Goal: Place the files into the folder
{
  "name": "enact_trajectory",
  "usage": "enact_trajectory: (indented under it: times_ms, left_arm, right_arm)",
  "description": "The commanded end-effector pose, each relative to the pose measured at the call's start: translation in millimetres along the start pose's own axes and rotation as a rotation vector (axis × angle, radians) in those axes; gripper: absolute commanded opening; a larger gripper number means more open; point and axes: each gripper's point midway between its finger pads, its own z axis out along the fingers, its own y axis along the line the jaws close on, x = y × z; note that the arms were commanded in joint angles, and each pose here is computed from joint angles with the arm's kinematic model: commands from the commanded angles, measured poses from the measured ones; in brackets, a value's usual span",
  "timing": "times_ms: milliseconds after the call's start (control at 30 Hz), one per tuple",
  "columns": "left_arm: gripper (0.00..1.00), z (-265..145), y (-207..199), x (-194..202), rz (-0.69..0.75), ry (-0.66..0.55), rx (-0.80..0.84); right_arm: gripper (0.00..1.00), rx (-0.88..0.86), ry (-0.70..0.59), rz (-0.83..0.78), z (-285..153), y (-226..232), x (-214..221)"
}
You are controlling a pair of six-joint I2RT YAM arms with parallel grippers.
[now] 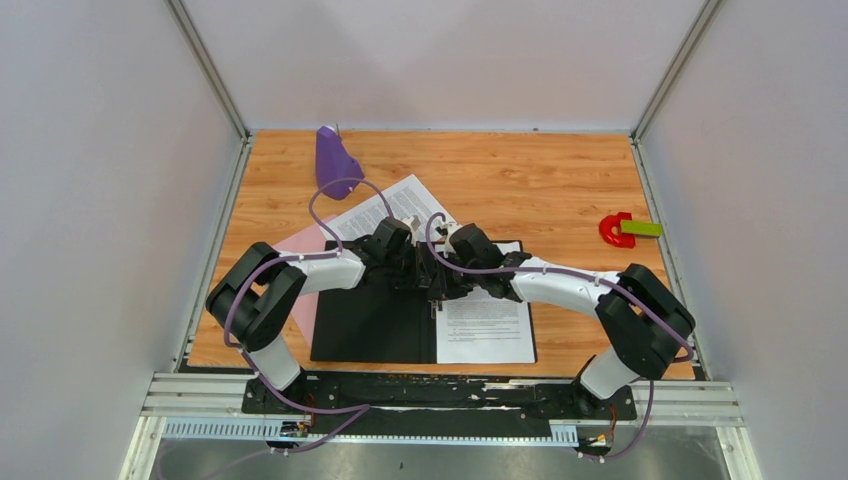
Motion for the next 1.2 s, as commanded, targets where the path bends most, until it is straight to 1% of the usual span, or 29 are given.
enact_trajectory:
  times_ms: [0, 200, 533, 1033, 1167]
  left_arm:
    - [0.00, 2, 57, 40, 0.005, 0.103, -0.223]
    - [0.00, 1, 57, 39, 0.004, 0.098, -0.223]
    - [0.00, 0, 58, 39, 0.008, 0.096, -0.233]
    - [0.00, 0, 59, 39, 0.009, 0.096, -0.237]
    - [0.00, 0, 59, 38, 0.009, 0.095, -0.237]
  right_arm:
    - [0.11, 0.009, 0.026, -0.011, 2, -7, 9]
    - [0.11, -0.004, 0.078, -0.029, 5, -10, 22]
    - [0.10, 0.065, 0.188, -0.034, 10, -35, 54]
    - [0.09, 0.191, 0.239, -0.064, 7, -61, 66]
    - [0.08, 0.197, 0.244, -0.069, 8, -64, 71]
